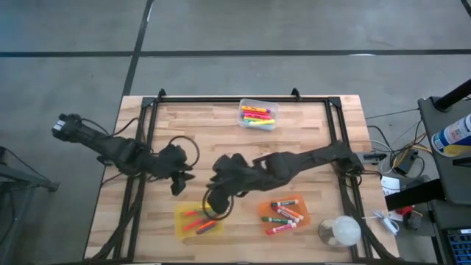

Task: Pick & Place Markers
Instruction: Put the yellow pen into the yellow bin

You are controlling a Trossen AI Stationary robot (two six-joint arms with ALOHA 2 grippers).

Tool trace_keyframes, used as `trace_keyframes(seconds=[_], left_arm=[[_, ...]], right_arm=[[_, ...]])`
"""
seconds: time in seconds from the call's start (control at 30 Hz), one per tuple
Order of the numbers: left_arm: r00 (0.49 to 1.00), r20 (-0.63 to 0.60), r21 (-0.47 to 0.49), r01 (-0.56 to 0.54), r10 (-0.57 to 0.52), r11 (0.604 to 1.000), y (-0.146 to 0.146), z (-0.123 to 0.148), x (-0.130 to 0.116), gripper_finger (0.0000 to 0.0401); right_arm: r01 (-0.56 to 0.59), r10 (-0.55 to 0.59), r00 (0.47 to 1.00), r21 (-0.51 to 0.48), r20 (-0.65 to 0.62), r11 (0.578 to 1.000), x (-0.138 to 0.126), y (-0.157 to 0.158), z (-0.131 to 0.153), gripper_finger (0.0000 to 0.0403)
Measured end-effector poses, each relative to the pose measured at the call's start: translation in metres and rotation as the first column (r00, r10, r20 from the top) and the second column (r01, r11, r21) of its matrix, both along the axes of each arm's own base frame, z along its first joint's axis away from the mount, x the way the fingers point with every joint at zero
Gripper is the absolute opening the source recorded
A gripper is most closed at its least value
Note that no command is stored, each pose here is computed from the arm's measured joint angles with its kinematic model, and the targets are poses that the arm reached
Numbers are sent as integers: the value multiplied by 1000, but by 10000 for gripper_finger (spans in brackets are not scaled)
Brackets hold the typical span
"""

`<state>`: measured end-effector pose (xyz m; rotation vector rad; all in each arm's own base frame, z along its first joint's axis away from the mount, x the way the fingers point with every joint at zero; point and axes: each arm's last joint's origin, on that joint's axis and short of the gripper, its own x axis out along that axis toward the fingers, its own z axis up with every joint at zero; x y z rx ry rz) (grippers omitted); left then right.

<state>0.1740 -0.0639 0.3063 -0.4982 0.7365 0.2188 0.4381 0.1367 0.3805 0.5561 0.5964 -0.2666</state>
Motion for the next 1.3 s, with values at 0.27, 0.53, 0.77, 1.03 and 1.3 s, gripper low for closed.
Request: trace_keyframes(seconds=[0.27, 0.53, 0.77, 1.03, 1.3], left_arm=[[995, -100, -55, 20, -25, 998, 25, -16, 29, 161], [986, -167, -63, 7, -18, 998, 43, -46, 74, 161], [951, -308, -74, 3, -25, 997, 56, -82, 99, 161], [893, -414, -112, 144, -178, 983, 55, -115, 114, 161], [849, -471, -57, 243, -241, 968, 57, -133, 119, 161]], right_arm=[[52, -49, 995, -35, 90, 998, -24, -11, 37, 104], [45, -39, 990, -42, 137, 998, -40, -15, 57, 105], [4, 10, 987, -89, 163, 996, -53, -15, 71, 100], [-25, 46, 984, -123, 171, 992, -59, -17, 78, 100], [-30, 53, 983, -132, 174, 991, -61, -17, 80, 88]])
